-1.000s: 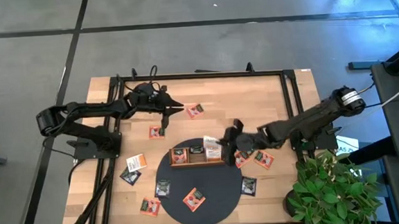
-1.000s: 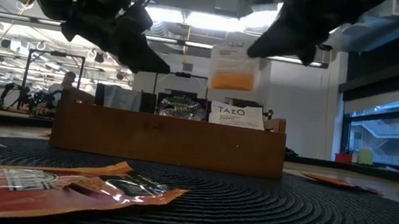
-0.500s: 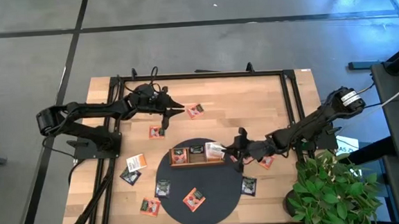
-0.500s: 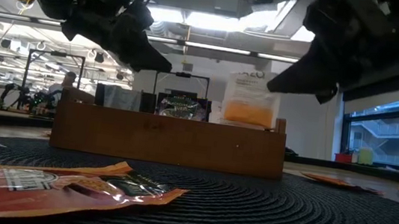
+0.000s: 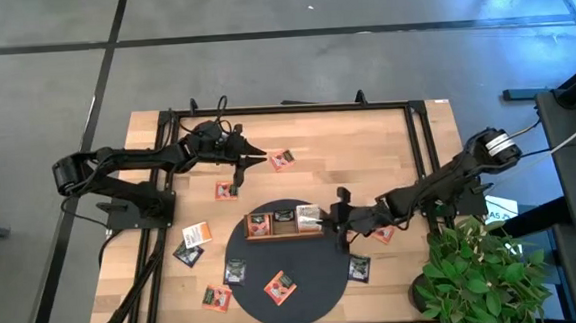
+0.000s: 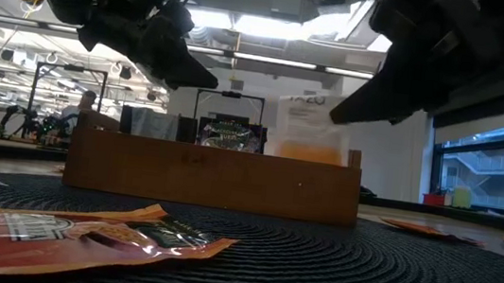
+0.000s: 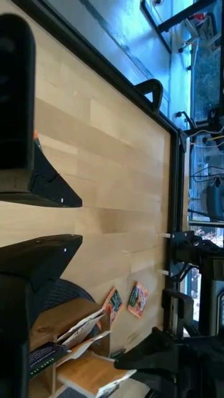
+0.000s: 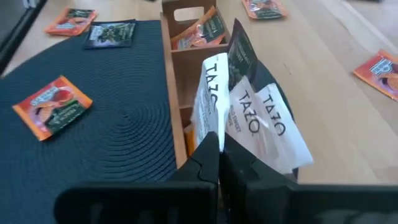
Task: Pick & Place Tea
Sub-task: Put the white tea bag into the right section of the wooden organizer
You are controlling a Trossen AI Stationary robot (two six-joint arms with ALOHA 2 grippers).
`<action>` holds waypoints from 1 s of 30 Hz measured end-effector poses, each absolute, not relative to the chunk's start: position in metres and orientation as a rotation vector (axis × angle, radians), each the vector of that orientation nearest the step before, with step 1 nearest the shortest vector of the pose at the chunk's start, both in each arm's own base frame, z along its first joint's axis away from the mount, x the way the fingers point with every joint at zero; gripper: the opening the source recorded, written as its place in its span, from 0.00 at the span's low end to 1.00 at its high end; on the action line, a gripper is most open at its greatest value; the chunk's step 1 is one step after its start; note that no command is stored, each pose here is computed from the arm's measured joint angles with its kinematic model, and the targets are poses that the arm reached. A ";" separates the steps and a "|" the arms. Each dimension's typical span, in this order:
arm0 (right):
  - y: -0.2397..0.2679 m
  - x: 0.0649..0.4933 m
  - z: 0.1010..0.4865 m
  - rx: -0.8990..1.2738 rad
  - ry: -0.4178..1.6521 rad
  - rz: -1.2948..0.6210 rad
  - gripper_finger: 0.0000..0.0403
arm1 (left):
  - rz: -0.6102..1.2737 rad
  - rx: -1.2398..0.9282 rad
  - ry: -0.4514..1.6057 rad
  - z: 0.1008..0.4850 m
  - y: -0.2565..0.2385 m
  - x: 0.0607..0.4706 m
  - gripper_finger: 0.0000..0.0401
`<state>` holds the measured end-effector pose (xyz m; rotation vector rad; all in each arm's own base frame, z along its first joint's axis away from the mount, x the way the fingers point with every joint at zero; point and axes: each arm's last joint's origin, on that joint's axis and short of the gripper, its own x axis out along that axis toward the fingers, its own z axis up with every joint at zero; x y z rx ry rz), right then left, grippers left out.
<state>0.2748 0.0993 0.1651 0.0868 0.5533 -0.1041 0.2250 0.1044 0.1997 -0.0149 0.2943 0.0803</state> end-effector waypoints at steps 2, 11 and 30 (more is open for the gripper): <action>0.100 0.279 0.164 0.071 0.556 -0.104 0.01 | 0.081 -0.015 0.295 0.200 0.104 0.225 0.19; 0.102 0.281 0.162 0.097 0.603 -0.089 0.01 | 0.080 -0.010 0.295 0.200 0.104 0.225 0.19; 0.103 0.285 0.147 0.077 0.643 -0.096 0.02 | 0.081 -0.003 0.296 0.200 0.104 0.225 0.19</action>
